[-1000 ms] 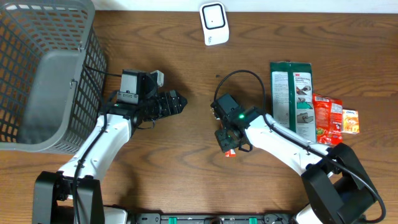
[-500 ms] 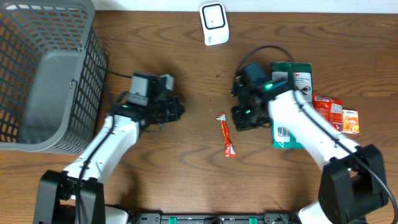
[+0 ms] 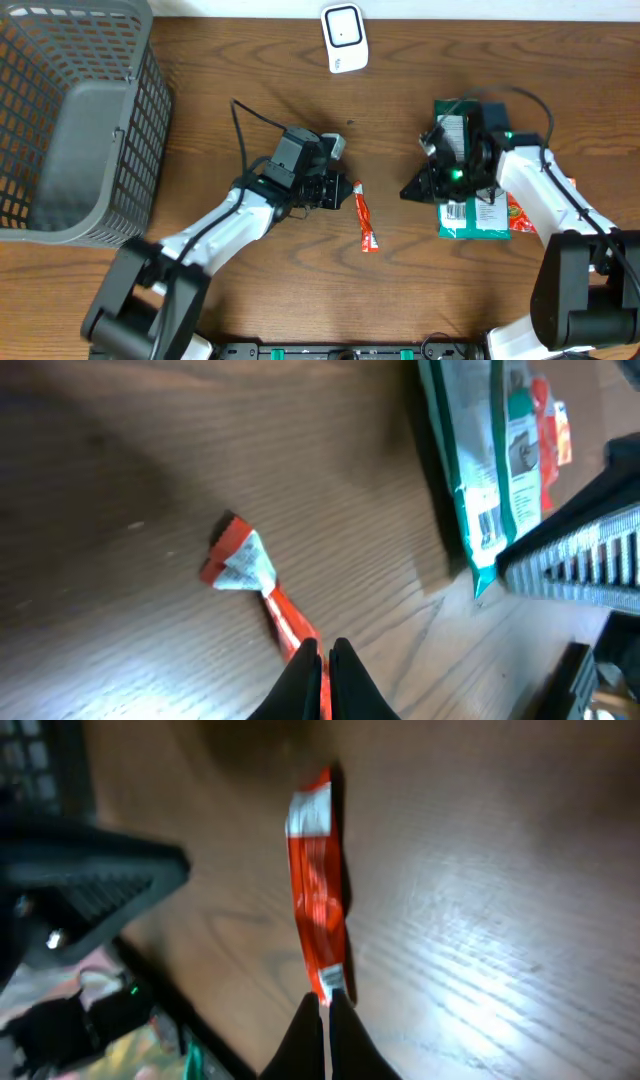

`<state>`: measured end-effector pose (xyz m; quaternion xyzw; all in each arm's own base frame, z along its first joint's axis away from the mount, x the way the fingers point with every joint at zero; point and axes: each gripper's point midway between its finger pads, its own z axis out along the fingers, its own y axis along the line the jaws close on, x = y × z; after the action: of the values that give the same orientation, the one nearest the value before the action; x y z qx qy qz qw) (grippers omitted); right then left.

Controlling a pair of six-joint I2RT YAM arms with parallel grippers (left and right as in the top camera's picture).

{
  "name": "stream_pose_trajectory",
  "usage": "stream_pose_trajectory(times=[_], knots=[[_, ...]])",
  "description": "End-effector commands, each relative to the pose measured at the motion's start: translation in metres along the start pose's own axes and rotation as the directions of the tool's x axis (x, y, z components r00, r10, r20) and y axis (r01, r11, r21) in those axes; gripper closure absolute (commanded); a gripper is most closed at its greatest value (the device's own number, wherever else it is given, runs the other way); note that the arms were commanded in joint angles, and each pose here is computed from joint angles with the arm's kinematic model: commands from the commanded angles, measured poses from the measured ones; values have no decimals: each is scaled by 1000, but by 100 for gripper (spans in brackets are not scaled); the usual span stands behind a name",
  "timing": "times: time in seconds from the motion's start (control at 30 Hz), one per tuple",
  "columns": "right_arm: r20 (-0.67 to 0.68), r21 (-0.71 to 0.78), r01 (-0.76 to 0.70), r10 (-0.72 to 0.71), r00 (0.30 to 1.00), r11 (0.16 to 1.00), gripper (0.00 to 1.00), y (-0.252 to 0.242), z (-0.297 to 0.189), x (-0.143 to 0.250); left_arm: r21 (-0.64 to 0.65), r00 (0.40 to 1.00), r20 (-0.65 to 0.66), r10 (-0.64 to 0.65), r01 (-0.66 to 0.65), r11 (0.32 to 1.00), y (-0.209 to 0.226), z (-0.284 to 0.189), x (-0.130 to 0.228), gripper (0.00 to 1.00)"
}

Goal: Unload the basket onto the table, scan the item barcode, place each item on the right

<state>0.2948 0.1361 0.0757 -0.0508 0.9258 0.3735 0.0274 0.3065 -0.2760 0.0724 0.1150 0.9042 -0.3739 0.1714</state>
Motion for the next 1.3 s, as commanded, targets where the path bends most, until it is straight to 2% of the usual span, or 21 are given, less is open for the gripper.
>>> stream_pose_trajectory(times=[0.0, 0.07, 0.43, 0.9, 1.27], knots=[[15, -165, 38, -36, 999, 985, 99, 16, 10, 15, 120, 998, -65, -3, 11, 993, -11, 14, 10, 93], [18, -197, 38, -35, 999, 980, 99, 15, 19, 22, 154, 997, -75, 2, 9, 988, -12, 20, 12, 93], [22, -204, 45, -42, 999, 978, 99, 13, 45, 33, 136, 992, -125, -19, 36, 990, 1, 37, 27, 91], [-12, -193, 52, -56, 998, 980, 99, 22, 61, 41, -62, 978, -150, -145, 137, 989, 48, 54, 45, 89], [-5, -207, 77, -80, 997, 975, 99, 30, 75, 45, -68, 977, -150, -150, 141, 988, 49, 53, 45, 84]])
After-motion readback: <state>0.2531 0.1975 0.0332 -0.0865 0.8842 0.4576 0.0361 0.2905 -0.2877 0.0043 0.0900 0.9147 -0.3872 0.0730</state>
